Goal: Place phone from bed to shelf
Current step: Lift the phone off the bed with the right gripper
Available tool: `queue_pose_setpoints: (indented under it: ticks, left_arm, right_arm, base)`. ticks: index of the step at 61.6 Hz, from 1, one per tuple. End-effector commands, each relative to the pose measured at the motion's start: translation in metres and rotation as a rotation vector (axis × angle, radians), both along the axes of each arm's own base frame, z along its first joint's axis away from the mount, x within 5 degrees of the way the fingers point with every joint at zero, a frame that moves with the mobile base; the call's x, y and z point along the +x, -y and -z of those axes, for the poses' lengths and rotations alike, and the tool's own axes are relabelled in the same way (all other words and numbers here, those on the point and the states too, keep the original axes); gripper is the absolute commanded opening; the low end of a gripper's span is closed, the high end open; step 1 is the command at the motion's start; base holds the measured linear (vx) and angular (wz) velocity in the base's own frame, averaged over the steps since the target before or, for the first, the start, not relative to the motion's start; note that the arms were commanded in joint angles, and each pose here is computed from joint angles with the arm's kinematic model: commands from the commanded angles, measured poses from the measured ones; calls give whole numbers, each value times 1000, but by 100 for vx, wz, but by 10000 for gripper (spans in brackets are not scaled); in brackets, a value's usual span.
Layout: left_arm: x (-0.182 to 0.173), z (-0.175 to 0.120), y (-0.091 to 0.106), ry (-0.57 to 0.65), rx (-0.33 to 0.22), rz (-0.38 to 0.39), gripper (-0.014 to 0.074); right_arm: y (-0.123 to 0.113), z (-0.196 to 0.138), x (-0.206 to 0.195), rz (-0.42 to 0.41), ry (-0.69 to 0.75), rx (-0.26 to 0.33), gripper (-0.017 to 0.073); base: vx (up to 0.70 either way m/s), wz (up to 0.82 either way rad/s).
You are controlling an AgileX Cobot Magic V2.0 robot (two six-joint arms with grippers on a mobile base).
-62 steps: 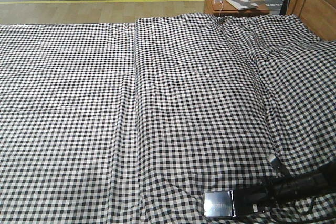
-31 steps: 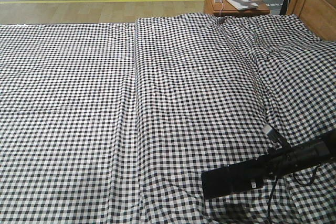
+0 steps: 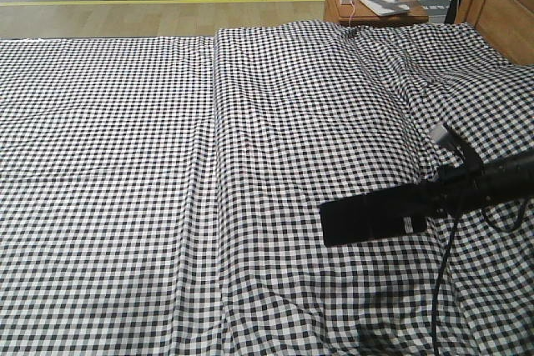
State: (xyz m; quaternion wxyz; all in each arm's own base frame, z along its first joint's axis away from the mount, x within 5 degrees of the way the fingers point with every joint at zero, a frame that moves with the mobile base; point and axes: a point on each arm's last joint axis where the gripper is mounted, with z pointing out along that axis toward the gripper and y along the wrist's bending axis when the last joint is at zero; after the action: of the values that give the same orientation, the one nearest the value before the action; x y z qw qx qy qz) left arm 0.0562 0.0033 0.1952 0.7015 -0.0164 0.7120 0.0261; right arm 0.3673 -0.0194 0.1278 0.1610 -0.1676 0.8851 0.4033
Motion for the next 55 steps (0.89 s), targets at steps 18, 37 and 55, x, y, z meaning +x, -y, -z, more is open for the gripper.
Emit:
queue_pose_setpoints:
  ticks: [18,37,55]
  left_arm:
    - [-2,-15,0,106,-13,5,1]
    - [-2,-15,0,106,-13,5,1]
    - [-2,-15,0,106,-13,5,1]
  right_arm:
    - [-73,-131,-34,-211,236,76,-4]
    - [-114,-206,-86,-323,426,68,-4]
    - [-139,-245,-136,-419,521,54,-4]
  base:
    - [0,0]
    - [0,0]
    - [0,0]
